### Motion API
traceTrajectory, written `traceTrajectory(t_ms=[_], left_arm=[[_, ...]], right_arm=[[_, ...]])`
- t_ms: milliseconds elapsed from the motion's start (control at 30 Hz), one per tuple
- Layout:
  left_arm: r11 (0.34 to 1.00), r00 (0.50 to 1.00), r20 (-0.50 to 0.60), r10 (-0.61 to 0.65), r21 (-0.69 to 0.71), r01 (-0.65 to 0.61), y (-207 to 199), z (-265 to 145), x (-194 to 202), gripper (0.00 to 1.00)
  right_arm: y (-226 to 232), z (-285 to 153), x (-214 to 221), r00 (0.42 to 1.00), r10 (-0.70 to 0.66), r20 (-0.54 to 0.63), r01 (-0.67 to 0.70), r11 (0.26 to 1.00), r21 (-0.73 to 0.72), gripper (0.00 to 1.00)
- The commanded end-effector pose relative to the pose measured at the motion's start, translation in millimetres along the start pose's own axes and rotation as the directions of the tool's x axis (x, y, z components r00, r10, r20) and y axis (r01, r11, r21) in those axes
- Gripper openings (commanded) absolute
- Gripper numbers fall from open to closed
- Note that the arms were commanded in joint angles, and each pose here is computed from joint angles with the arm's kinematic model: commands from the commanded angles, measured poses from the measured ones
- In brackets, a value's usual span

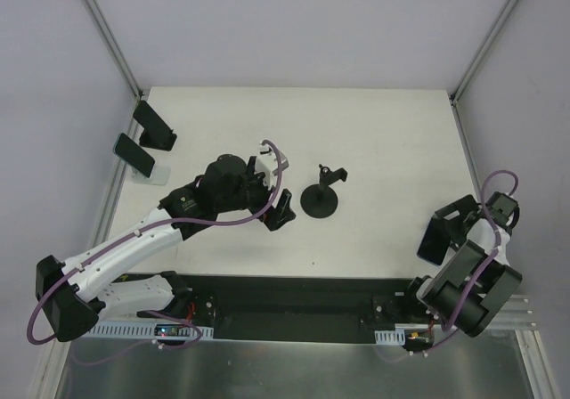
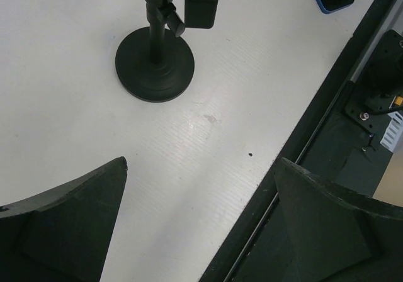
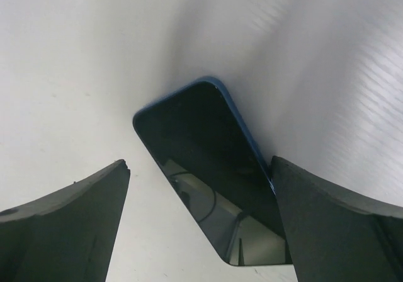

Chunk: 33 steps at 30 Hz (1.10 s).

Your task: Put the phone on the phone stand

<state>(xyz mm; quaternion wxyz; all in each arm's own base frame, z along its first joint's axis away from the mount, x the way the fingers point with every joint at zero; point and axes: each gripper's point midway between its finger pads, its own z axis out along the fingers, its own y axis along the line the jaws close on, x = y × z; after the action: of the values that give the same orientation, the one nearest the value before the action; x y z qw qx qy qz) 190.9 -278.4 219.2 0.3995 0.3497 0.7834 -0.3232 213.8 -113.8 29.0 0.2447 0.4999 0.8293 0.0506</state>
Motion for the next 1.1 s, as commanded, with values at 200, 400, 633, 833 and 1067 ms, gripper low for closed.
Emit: traceTrajectory(t_ms=[200, 400, 633, 833, 1067], left_arm=[[0.997, 0.999, 0.016, 0.052, -0.059, -0.051, 11, -1, -6, 0.99], [0.994, 0.998, 0.014, 0.062, -0.089, -0.061, 18, -1, -5, 0.99], [0.990, 0.997, 0.011, 0.080, -0.120, -0.078, 25, -2, -4, 0.99], [0.990, 0.995, -0.014, 0.099, -0.095, -0.100, 23, 4, 1, 0.99], [0.997, 0.999, -0.035, 0.038, -0.069, -0.041, 18, 13, 1, 0.99]], right_arm=[[21, 11, 43, 0.983, -0.079, -0.165, 0.065, 0.994, -0.089, 0.96], [32, 4, 73, 0.957, -0.160, -0.242, 0.157, 0.987, -0.032, 0.96], [35, -1, 92, 0.880, -0.284, -0.380, 0.301, 0.953, -0.014, 0.96], [54, -4, 118, 0.852, -0.279, -0.443, 0.264, 0.960, -0.096, 0.96], [49, -20, 127, 0.885, -0.252, -0.391, 0.234, 0.968, -0.096, 0.96]])
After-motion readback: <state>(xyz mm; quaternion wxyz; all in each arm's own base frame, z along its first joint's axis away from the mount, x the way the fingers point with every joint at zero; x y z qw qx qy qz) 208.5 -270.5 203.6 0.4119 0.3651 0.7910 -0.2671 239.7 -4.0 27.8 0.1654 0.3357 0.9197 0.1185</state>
